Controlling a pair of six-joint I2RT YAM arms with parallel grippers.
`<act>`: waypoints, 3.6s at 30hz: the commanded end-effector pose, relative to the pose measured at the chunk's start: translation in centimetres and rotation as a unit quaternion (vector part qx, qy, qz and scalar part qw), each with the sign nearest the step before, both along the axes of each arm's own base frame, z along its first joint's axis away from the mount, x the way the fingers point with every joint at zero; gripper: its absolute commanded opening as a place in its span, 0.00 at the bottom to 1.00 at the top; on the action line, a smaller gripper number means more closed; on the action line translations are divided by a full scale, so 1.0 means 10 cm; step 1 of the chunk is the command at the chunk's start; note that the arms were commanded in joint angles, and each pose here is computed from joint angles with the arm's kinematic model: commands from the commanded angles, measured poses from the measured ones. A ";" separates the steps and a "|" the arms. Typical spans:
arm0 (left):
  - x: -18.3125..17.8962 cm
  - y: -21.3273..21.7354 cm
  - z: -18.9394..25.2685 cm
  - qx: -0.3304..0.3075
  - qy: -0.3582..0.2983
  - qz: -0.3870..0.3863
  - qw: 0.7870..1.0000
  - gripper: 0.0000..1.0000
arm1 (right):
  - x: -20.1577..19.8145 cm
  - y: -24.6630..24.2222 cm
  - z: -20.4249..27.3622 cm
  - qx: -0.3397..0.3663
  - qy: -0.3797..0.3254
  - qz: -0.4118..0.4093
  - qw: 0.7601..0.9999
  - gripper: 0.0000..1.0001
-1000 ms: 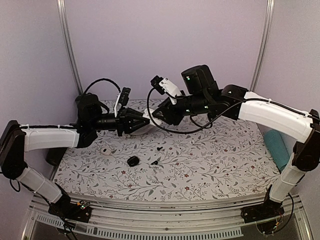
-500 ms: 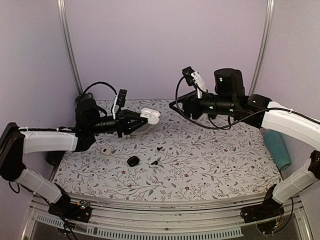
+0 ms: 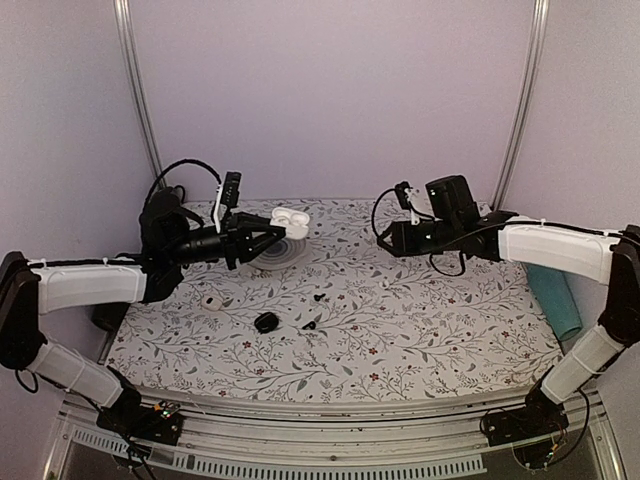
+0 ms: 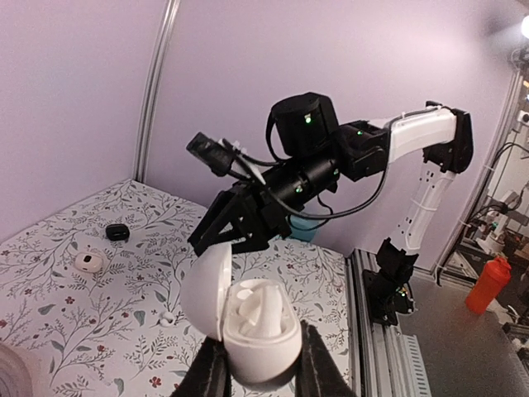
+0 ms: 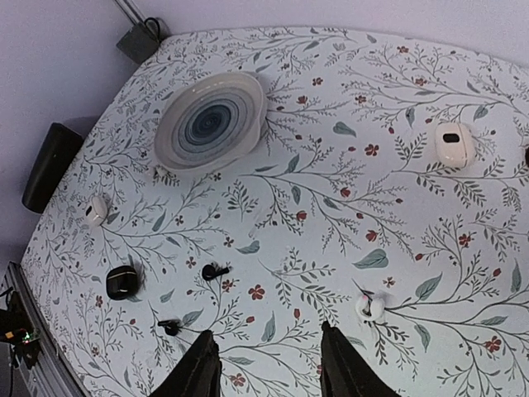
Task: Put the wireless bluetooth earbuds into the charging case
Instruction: Adjust the right earbud at the center of the board.
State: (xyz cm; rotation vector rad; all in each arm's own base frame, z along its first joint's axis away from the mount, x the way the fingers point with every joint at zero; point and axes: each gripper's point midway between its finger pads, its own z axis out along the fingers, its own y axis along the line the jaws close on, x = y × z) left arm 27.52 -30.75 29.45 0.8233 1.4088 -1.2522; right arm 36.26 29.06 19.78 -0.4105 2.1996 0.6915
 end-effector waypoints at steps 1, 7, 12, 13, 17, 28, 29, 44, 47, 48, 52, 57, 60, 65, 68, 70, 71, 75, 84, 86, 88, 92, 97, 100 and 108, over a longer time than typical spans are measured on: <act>-0.02 0.08 0.10 -0.009 -0.011 0.005 1.000 0.00 | 0.07 -0.01 -0.55 -0.029 0.056 0.007 0.998 0.41; -0.04 0.10 0.11 -0.010 -0.012 0.005 1.000 0.00 | 0.20 -0.04 -1.10 -0.040 0.142 -0.021 0.989 0.39; -0.04 0.11 0.12 -0.009 -0.010 0.004 1.000 0.00 | 0.29 -0.09 -1.47 -0.046 0.179 -0.038 0.982 0.38; -0.04 0.11 0.12 -0.009 -0.010 0.004 1.000 0.00 | 0.30 -0.09 -1.54 -0.047 0.183 -0.040 0.981 0.39; -0.05 0.11 0.14 -0.010 -0.011 0.001 1.000 0.00 | 0.43 -0.08 -1.56 -0.046 0.176 -0.054 0.982 0.39; -0.06 0.12 0.15 -0.010 -0.011 -0.002 1.000 0.00 | 0.58 -0.05 -1.58 -0.040 0.167 -0.072 0.983 0.47; -0.06 0.12 0.16 -0.011 -0.011 -0.002 1.000 0.00 | 0.59 -0.04 -1.59 -0.041 0.167 -0.071 0.983 0.47; -0.09 0.14 0.17 -0.013 -0.010 0.001 1.000 0.00 | 0.44 0.08 -1.64 -0.024 0.198 -0.041 0.979 0.48; -0.10 0.15 0.17 -0.013 -0.011 0.001 1.000 0.00 | 0.39 0.17 -1.60 -0.024 0.198 -0.028 0.979 0.48; -0.10 0.15 0.17 -0.013 -0.011 0.001 1.000 0.00 | 0.36 0.20 -1.59 -0.025 0.198 -0.023 0.980 0.48; -0.09 0.15 0.18 -0.014 -0.011 0.002 1.000 0.00 | 0.25 0.31 -1.54 -0.028 0.199 -0.001 0.980 0.49; -0.09 0.14 0.19 -0.014 -0.012 0.001 1.000 0.00 | 0.26 0.16 -1.43 -0.046 0.181 -0.031 0.982 0.50; -0.09 0.14 0.18 -0.014 -0.011 0.000 1.000 0.00 | 0.26 0.04 -1.34 -0.042 0.177 -0.059 0.981 0.51; -0.09 0.14 0.18 -0.013 -0.012 0.000 1.000 0.00 | 0.07 0.01 -1.32 0.003 0.205 -0.079 0.975 0.51; -0.09 0.14 0.18 -0.012 -0.011 -0.002 1.000 0.00 | -0.06 0.09 -1.28 0.039 0.216 -0.073 0.973 0.51; -0.09 0.13 0.18 -0.012 -0.012 -0.003 1.000 0.00 | -0.12 0.13 -1.28 0.061 0.227 -0.078 0.969 0.51; -0.09 0.13 0.18 -0.012 -0.012 -0.003 1.000 0.00 | -0.14 0.14 -1.28 0.068 0.229 -0.079 0.968 0.50; -0.09 0.13 0.18 -0.013 -0.012 -0.004 1.000 0.00 | -0.17 0.19 -1.35 0.093 0.250 -0.083 0.960 0.49; -0.10 0.15 0.19 -0.013 -0.013 -0.002 1.000 0.00 | 0.05 0.25 -1.48 0.114 0.271 -0.093 0.951 0.49; -0.11 0.15 0.20 -0.012 -0.015 -0.001 1.000 0.00 | 0.11 0.22 -1.49 0.106 0.270 -0.097 0.952 0.49; -0.12 0.16 0.21 -0.012 -0.016 0.001 1.000 0.00 | 0.13 0.18 -1.48 0.097 0.263 -0.105 0.954 0.49; -0.12 0.17 0.21 -0.011 -0.018 0.003 1.000 0.00 | 0.11 0.16 -1.46 0.092 0.261 -0.102 0.955 0.49; -0.11 0.17 0.23 -0.012 -0.020 0.003 1.000 0.00 | 0.04 0.11 -1.49 0.089 0.265 -0.105 0.954 0.49; -0.11 0.16 0.23 -0.011 -0.021 0.002 1.000 0.00 | 0.00 0.08 -1.50 0.089 0.267 -0.108 0.953 0.49; -0.11 0.16 0.22 -0.012 -0.021 0.002 1.000 0.00 | -0.06 0.09 -1.58 0.101 0.282 -0.108 0.948 0.50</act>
